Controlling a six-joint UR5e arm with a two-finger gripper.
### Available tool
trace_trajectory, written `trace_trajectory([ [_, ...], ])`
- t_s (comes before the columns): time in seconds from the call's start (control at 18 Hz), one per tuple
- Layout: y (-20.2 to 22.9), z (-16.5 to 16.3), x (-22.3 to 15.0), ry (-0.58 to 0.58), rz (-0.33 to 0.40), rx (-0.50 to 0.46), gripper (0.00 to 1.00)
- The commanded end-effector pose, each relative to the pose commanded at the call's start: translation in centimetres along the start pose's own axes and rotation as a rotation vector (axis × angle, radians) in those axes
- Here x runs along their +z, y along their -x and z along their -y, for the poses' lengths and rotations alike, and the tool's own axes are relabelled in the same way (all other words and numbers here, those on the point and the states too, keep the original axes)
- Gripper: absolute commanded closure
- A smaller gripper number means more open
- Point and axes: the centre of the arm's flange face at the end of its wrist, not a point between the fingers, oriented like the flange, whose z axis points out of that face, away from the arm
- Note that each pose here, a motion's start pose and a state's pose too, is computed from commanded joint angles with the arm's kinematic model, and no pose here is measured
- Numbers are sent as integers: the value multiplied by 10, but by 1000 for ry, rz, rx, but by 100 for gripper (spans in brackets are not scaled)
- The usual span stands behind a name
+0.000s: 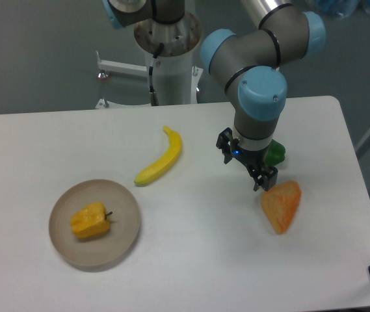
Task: Pick up the yellow pepper from the plate
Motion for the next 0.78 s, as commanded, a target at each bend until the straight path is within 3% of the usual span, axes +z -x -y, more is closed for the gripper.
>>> trace_trajectory([
  [0.44, -6, 14, 2, -47, -16, -20, 0],
  [0.61, -32, 53, -11, -134, -27, -46, 0],
  [0.78, -66, 104, -16, -146, -32, -65, 0],
])
